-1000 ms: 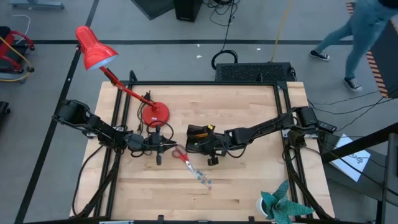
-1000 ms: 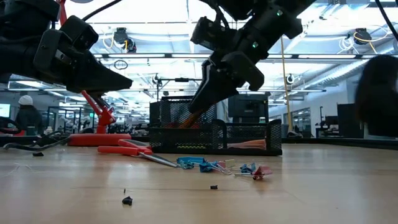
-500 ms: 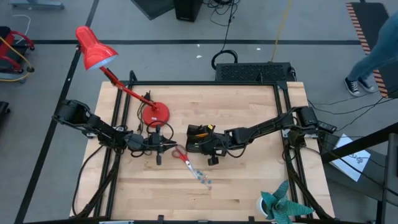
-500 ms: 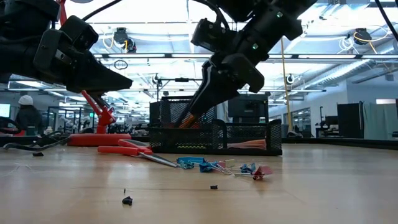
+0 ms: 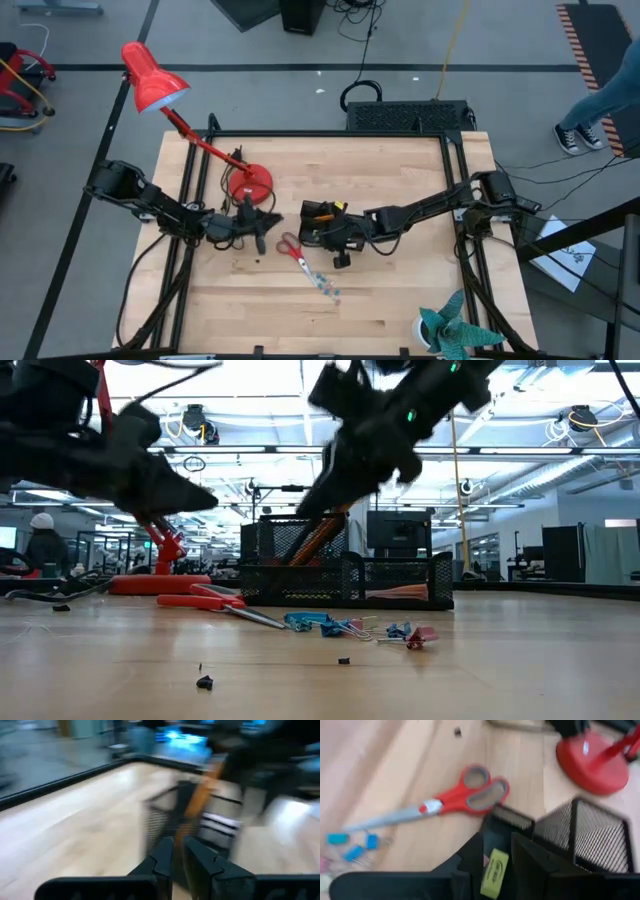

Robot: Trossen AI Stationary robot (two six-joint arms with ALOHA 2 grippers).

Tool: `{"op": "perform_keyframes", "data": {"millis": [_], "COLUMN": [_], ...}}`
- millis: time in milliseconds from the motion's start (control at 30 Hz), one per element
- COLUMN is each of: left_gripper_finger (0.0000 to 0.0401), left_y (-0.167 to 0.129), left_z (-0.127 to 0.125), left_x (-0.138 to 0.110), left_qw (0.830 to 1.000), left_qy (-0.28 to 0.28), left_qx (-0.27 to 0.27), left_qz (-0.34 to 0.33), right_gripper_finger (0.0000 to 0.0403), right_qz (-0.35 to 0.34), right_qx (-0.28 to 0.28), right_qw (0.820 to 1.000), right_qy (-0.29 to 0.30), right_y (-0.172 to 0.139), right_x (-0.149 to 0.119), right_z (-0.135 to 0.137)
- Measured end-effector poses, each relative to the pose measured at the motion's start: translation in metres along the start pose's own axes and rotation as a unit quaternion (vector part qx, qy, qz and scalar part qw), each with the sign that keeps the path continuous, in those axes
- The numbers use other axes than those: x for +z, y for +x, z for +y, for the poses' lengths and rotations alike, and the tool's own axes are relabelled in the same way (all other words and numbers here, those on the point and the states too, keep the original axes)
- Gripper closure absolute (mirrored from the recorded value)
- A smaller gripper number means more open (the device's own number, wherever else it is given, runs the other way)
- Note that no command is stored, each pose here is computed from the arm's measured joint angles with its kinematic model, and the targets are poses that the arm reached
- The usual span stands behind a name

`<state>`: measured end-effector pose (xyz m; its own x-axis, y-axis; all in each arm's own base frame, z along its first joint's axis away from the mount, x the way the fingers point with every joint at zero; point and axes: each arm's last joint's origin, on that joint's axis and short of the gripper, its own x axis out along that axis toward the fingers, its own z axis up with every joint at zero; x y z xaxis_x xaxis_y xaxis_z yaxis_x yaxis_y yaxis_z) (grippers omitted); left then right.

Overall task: Pick and place office supplies into organizer
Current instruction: Adjust the black desk organizer

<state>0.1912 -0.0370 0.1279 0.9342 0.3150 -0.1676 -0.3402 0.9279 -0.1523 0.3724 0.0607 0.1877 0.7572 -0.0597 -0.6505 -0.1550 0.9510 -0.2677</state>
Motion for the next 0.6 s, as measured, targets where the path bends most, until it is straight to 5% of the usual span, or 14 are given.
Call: {"op": "perform_keyframes", "data": {"millis": [167, 333, 600], "left_gripper_finger": [0.0355, 0.0355, 0.0355], "left_y": [0.014, 0.039, 0.059], "left_z": [0.009, 0.013, 0.03], "left_x": [0.0, 0.016, 0.033], "left_qw": [0.997, 0.993, 0.989], "left_qy": [-0.028, 0.003, 0.032], "left_qx": [0.058, 0.096, 0.102], "left_qz": [0.039, 0.071, 0.099], "right_gripper_finger": [0.034, 0.0395, 0.0401], "right_qz": [-0.02, -0.039, -0.034], "right_qx": [-0.036, -0.022, -0.006], "right_qw": [0.999, 0.999, 0.999], "right_qy": [-0.017, -0.021, -0.003], "right_y": [-0.019, -0.035, -0.046], "right_x": [0.012, 0.017, 0.005], "right_z": [0.009, 0.02, 0.035]}}
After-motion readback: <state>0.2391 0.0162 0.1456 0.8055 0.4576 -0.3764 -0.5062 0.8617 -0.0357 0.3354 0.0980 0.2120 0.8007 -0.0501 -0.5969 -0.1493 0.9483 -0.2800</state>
